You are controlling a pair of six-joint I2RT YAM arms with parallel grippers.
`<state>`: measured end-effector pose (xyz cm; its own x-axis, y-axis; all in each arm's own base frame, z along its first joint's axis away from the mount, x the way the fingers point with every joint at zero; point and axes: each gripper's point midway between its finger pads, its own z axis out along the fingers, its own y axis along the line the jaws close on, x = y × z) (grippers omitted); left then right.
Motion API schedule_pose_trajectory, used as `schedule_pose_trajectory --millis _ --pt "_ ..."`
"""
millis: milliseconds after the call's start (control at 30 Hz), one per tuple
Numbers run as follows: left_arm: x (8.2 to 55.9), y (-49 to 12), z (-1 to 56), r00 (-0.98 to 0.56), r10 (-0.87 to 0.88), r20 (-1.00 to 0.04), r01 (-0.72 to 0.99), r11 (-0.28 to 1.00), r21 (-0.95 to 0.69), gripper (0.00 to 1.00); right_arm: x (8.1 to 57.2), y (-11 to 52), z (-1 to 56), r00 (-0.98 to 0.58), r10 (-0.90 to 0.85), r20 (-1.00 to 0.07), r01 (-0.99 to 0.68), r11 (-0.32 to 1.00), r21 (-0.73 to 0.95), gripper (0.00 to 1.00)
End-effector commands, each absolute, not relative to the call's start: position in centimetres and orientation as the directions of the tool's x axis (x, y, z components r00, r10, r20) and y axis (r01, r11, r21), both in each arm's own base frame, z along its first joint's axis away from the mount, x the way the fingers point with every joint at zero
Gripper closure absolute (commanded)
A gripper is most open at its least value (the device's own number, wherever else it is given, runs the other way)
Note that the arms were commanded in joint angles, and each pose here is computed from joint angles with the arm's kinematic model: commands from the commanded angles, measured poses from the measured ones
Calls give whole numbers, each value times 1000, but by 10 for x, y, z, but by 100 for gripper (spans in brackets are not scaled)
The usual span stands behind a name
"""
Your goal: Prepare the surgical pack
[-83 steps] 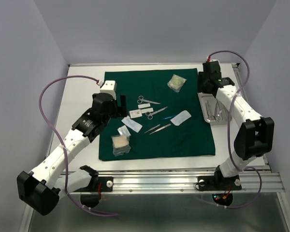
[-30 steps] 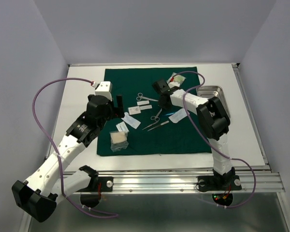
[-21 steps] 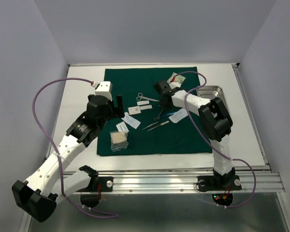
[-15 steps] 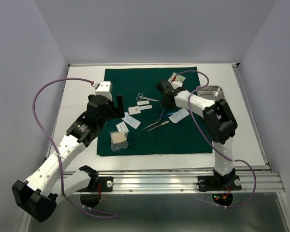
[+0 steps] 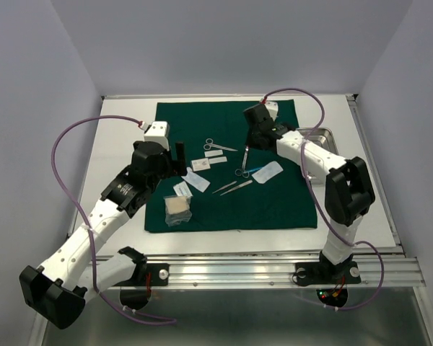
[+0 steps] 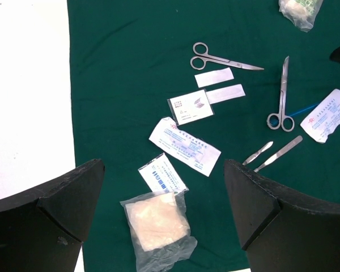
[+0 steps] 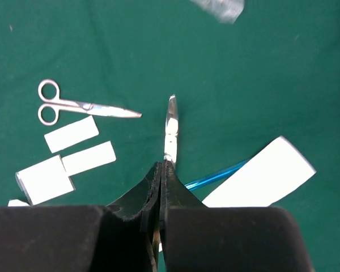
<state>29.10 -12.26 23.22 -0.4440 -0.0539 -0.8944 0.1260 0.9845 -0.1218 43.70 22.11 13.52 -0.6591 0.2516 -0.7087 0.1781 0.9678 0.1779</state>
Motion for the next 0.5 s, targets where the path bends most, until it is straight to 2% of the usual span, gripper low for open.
schedule_pose_trajectory --millis 0,133,233,267,300,367,467 --pt "297 -123 241 -410 -66 -910 127 984 -128 1 453 195 176 -586 247 -772 138 969 205 99" --pt "298 -126 239 -414 -65 -908 136 982 -132 1 455 188 180 -602 233 -764 93 970 223 99" --pt "299 -127 238 -417 -65 -907 136 982 -133 1 457 195 166 -651 214 -729 83 974 212 82" --pt "299 -127 238 -417 -63 -907 137 982 -131 1 457 196 161 -664 215 -716 87 973 212 70" --pt "299 -127 238 -416 -63 -907 136 982 -131 1 454 201 147 -690 202 -695 88 977 197 67" --pt "299 -126 238 -416 -63 -907 130 983 -128 1 451 213 138 -705 183 -685 81 981 179 53" --pt "299 -124 238 -417 -63 -907 123 985 -125 1 450 220 110 -739 177 -650 110 984 143 48"
